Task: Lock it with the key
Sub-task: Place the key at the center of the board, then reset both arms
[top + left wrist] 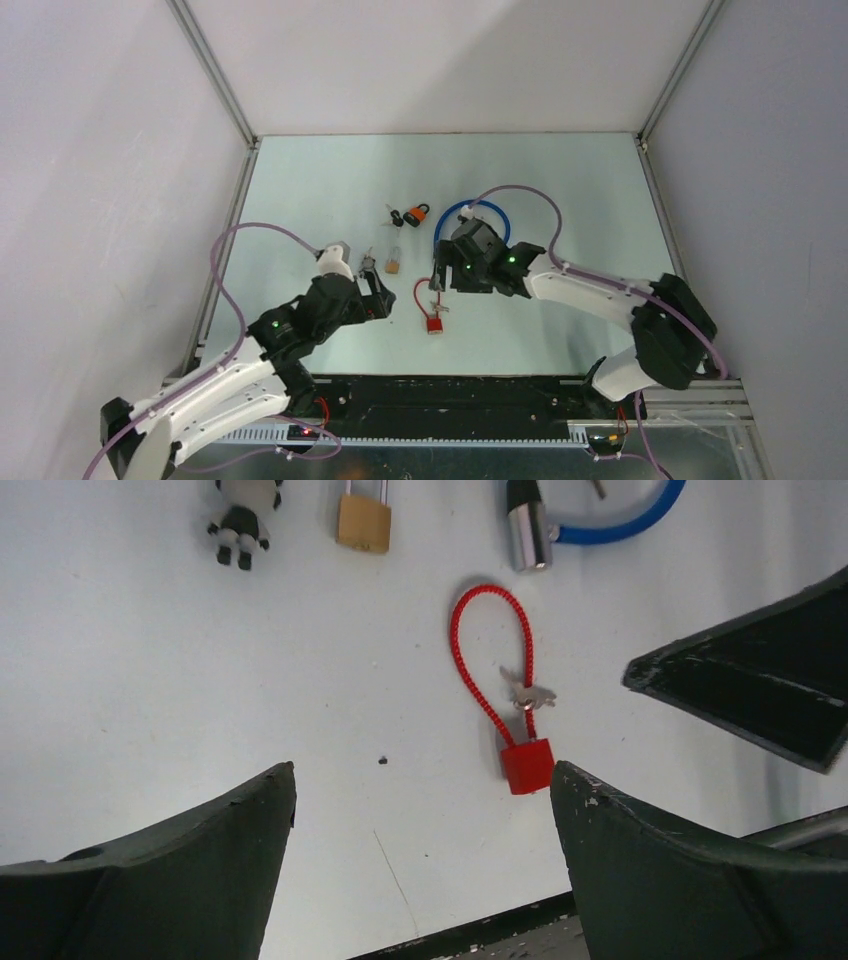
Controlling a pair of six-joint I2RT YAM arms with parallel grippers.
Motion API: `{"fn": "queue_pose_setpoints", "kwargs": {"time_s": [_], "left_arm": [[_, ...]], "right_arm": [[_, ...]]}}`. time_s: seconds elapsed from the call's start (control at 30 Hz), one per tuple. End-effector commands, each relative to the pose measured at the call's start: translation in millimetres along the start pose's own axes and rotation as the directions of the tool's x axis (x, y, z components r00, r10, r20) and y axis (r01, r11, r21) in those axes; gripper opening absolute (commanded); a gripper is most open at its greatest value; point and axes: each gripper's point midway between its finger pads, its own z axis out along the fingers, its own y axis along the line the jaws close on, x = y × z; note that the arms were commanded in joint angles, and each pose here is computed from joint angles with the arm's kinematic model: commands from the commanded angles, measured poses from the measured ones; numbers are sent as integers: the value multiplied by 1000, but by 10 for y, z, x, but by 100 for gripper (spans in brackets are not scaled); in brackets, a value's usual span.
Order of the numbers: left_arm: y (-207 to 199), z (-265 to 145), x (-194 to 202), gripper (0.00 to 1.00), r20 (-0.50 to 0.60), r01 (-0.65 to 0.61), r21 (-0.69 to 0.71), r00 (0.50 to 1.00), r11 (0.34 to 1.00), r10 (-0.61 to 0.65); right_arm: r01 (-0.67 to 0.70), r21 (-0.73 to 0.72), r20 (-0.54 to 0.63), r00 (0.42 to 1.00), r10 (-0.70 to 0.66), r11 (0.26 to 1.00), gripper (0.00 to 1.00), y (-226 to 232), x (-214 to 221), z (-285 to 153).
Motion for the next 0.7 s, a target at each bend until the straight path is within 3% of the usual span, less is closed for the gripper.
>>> {"fn": "queue_pose_setpoints", "kwargs": {"time_s": [0.0, 0.03, 0.07, 0.27, 0.4, 0.5, 0.67], "left_arm": [[46, -252, -348, 100, 107, -4, -37, 994, 999, 8], [14, -339, -454, 100, 140, 4, -22, 990, 1000, -1], [42, -387, -477, 100, 146, -6, -30, 989, 1000, 11], [-10, -941, -941, 100, 319, -2, 67, 948, 998, -20], [-18, -1267, -1144, 100, 402, -16, 126, 915, 992, -36], [59, -1470, -1282, 100, 468, -11, 131, 882, 991, -52], [258, -1834, -1484, 100, 579, 32, 141, 808, 989, -109]], "right_arm": [[3, -34, 178, 984, 4, 999, 89, 74, -488, -541], [4, 0, 194, 981, -4, 1000, 97, -26, -523, -603], [2, -7, 233, 972, -1, 1000, 98, -37, -600, -759], [-135, 107, 484, 872, 68, 985, 100, -756, -1033, -1742], [-264, 120, 691, 715, 111, 957, 99, -1254, -1152, -2621], [-335, 101, 831, 546, 106, 937, 99, -1492, -1080, -3324], [-422, 70, 951, 302, 67, 904, 100, -1749, -879, -4118]]}}
